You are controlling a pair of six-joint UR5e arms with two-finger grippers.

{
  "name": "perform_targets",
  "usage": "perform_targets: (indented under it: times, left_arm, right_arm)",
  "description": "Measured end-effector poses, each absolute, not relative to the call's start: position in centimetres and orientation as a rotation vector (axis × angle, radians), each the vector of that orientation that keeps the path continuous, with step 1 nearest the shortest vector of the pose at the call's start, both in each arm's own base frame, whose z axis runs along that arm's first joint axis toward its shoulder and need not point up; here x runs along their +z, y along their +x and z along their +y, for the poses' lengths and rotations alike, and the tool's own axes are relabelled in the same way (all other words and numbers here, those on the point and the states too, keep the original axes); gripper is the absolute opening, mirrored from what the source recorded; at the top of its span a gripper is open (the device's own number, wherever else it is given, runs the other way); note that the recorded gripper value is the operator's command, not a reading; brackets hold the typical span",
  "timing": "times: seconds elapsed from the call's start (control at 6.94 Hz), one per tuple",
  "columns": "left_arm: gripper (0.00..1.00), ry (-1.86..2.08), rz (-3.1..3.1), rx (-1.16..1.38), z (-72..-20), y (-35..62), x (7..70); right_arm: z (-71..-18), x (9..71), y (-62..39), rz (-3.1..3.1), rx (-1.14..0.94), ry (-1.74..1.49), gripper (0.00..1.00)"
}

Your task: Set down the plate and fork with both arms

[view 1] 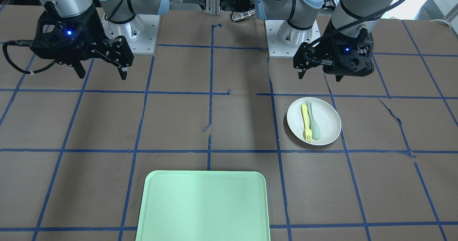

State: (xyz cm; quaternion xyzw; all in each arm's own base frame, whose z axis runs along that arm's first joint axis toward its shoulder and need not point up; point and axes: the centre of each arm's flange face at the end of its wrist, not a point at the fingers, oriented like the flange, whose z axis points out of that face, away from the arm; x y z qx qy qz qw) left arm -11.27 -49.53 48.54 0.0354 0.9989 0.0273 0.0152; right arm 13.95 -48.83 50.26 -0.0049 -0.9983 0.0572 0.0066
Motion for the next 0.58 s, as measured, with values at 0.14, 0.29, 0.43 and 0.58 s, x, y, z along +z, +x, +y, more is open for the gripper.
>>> perform_targets:
  times: [0.14,0.29,0.43,0.58]
  left_arm:
    - [1.0,0.108,3.109,0.082,-49.47,-11.24,48.54]
    - [1.0,0.109,3.107,0.079,-49.45,-11.19,48.51]
    - [1.0,0.11,3.101,0.082,-49.42,-11.13,48.44]
    - [1.0,0.111,3.098,0.083,-49.38,-11.09,48.44]
  right_arm:
    - [-48.83,50.26,13.95,-3.123,0.179,-0.015,1.0]
    - [-48.83,50.26,13.95,-3.123,0.179,-0.015,1.0]
    - [-48.83,50.26,13.95,-3.123,0.179,-0.015,1.0]
    - [-48.83,50.26,13.95,-3.123,0.179,-0.015,1.0]
